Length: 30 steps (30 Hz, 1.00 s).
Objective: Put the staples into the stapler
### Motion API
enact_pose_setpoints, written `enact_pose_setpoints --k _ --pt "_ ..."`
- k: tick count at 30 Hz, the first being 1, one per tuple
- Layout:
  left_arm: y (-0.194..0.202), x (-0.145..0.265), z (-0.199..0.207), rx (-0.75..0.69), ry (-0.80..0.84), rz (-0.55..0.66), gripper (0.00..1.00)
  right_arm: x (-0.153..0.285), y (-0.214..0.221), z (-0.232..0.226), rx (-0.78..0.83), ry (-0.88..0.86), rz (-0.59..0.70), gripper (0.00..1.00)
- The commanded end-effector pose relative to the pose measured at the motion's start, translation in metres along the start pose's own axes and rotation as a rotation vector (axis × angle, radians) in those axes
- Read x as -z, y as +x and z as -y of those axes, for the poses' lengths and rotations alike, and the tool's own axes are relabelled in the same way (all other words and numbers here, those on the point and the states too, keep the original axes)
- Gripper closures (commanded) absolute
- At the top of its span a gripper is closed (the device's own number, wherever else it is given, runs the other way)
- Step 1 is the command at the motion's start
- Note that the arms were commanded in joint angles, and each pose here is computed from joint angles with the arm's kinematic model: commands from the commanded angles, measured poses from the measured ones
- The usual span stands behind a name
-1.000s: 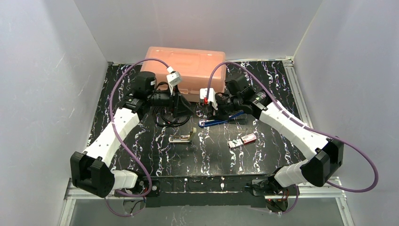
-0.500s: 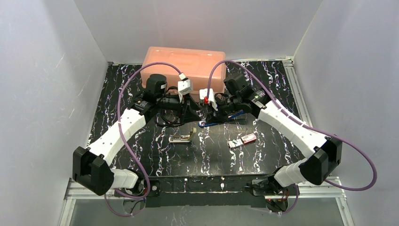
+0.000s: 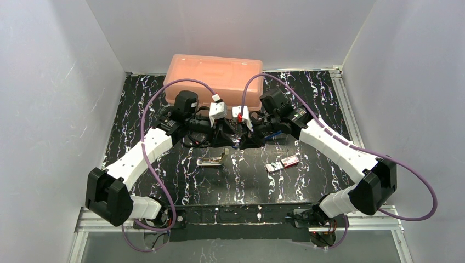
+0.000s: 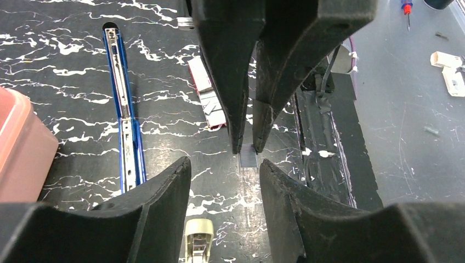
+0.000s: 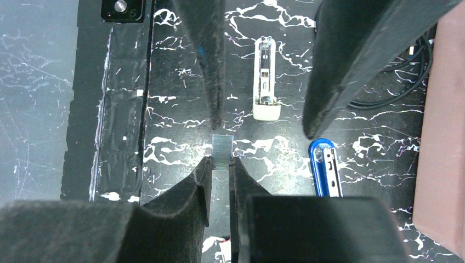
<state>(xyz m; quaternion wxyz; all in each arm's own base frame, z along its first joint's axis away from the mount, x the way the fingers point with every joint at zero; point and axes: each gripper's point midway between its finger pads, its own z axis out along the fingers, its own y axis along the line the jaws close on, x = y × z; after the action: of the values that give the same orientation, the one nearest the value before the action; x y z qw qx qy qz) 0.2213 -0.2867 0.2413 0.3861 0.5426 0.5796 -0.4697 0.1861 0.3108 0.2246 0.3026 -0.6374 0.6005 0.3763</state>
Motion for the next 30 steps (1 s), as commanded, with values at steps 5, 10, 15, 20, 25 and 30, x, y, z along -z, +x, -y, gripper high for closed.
enact_pose_setpoints --k 5,10,15,20,25,30 --pt "0.008 -0.005 0.012 -0.001 0.066 0.019 0.52 0.002 -0.012 0.006 -0.009 0.025 0.038 0.85" --pt "0.010 -0.006 0.012 0.005 0.064 0.015 0.53 0.002 -0.014 0.009 -0.012 0.034 0.039 0.85" --pt "0.011 -0.008 0.010 0.012 0.056 0.016 0.55 0.003 -0.015 0.011 -0.014 0.043 0.039 0.85" --pt "0.011 -0.008 0.009 0.023 0.051 0.016 0.59 0.003 -0.015 0.013 -0.014 0.057 0.036 0.85" --pt "0.013 -0.010 0.009 0.032 0.055 0.012 0.62 0.005 -0.015 0.016 -0.018 0.074 0.032 0.85" --pt "0.013 -0.010 0.010 0.036 0.054 0.012 0.63 0.006 -0.015 0.018 -0.018 0.090 0.029 0.85"
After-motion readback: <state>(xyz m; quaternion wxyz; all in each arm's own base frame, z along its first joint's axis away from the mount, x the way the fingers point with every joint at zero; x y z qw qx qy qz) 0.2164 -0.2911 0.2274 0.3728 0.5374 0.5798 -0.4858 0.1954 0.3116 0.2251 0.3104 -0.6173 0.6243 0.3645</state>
